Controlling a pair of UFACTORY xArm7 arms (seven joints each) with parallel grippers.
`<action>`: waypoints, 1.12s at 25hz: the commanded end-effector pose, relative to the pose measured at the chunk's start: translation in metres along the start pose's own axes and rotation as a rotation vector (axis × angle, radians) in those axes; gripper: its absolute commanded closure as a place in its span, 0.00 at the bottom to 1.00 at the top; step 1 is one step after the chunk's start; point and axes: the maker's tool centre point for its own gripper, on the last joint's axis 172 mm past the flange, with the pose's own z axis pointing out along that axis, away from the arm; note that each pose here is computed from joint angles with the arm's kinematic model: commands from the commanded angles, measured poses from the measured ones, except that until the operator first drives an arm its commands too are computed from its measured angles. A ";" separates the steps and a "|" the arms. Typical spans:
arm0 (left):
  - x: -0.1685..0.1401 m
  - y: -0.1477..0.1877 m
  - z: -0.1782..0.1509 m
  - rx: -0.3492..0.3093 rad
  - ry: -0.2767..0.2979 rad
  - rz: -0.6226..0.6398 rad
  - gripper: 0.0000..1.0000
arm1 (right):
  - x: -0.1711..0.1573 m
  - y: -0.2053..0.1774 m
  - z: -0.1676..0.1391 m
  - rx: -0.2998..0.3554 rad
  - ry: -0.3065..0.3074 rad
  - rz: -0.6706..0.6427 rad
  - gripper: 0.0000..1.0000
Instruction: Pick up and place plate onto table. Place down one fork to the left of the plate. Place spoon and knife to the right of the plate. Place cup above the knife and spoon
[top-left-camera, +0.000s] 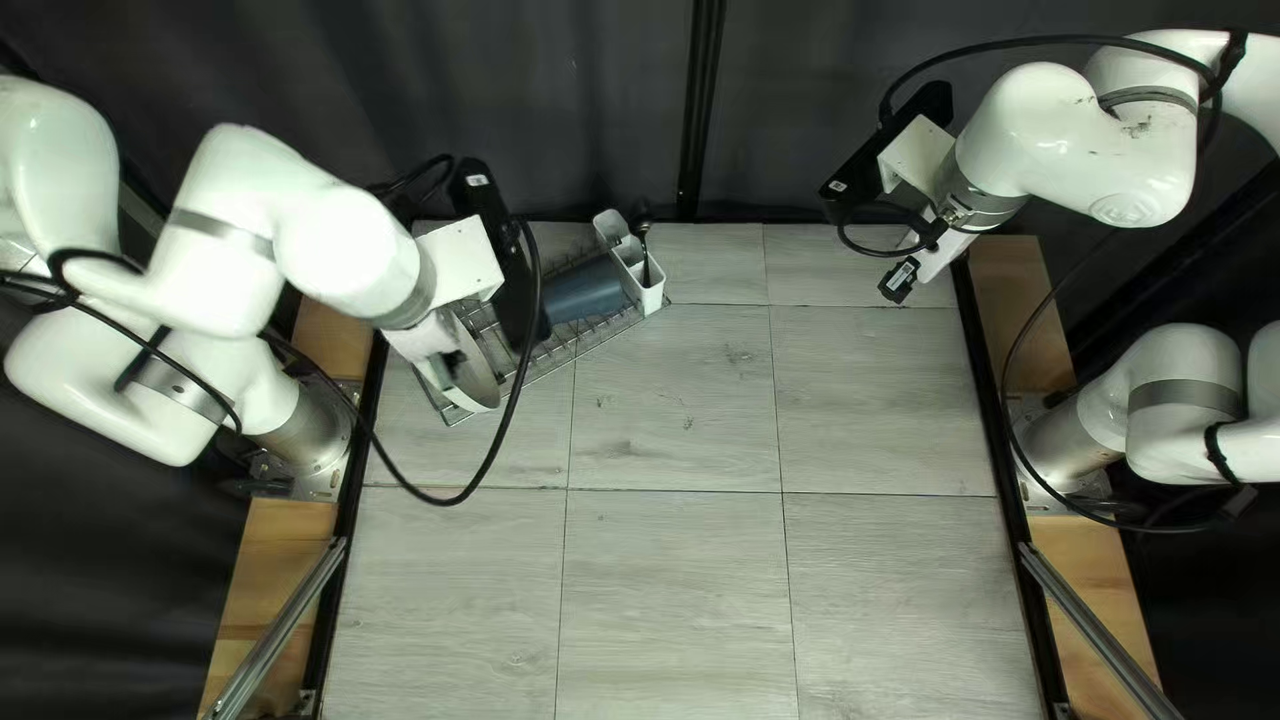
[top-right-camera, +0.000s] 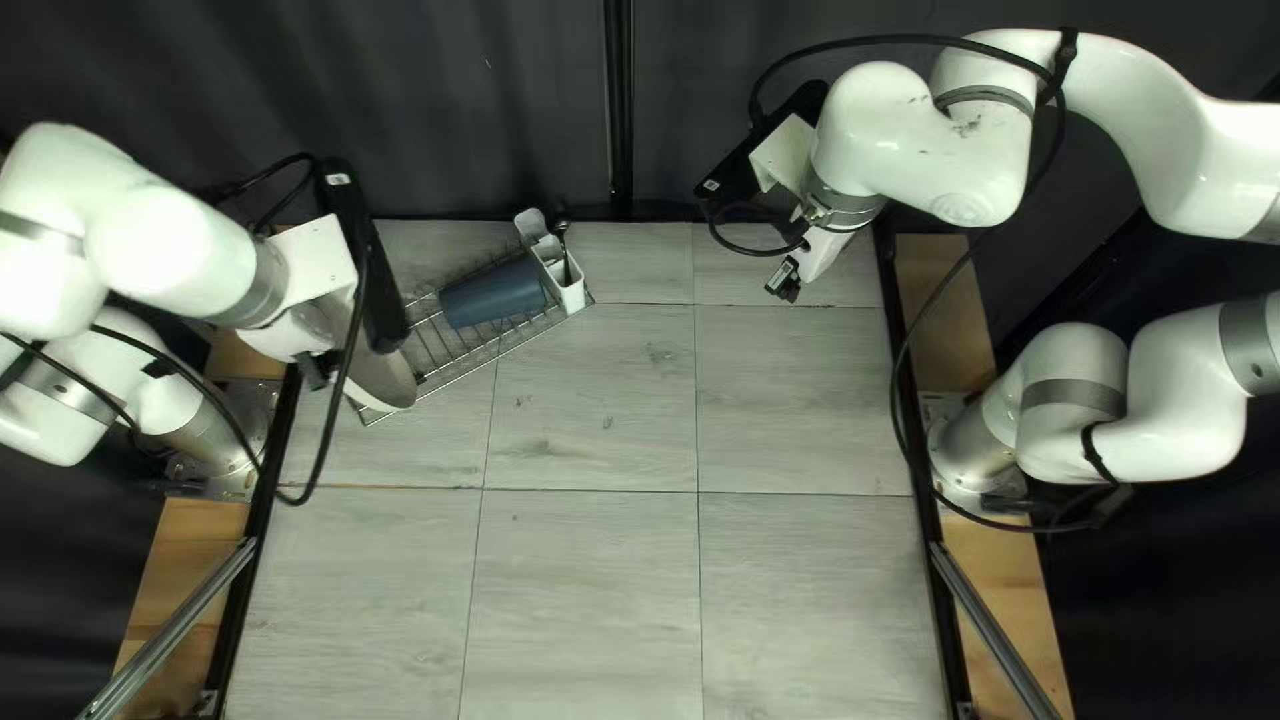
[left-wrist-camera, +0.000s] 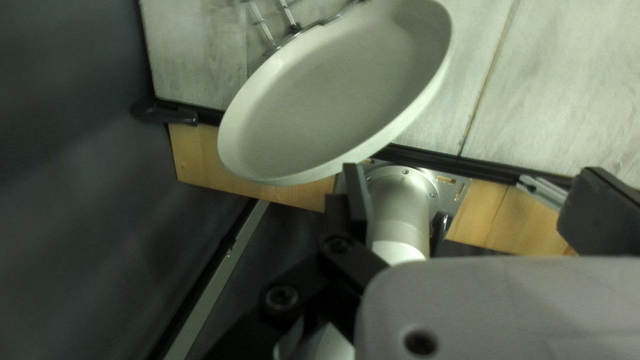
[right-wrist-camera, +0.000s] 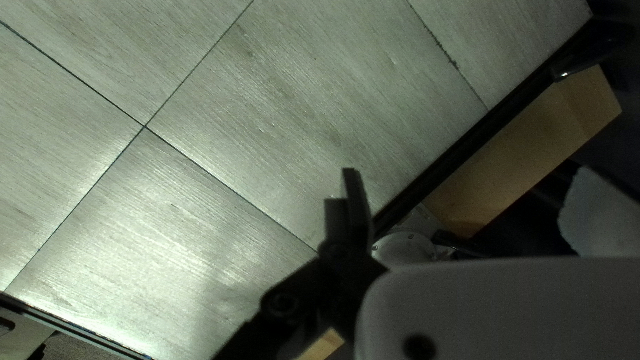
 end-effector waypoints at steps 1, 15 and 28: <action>-0.004 0.003 0.015 -0.018 -0.004 0.111 0.00 | 0.000 0.000 0.000 0.000 0.000 0.000 0.00; -0.022 -0.018 0.061 -0.215 -0.095 0.587 0.00 | 0.000 0.000 0.000 0.000 0.000 0.000 0.00; -0.021 -0.038 0.098 -0.421 -0.225 0.731 0.00 | 0.000 0.000 0.000 0.000 0.000 0.000 0.00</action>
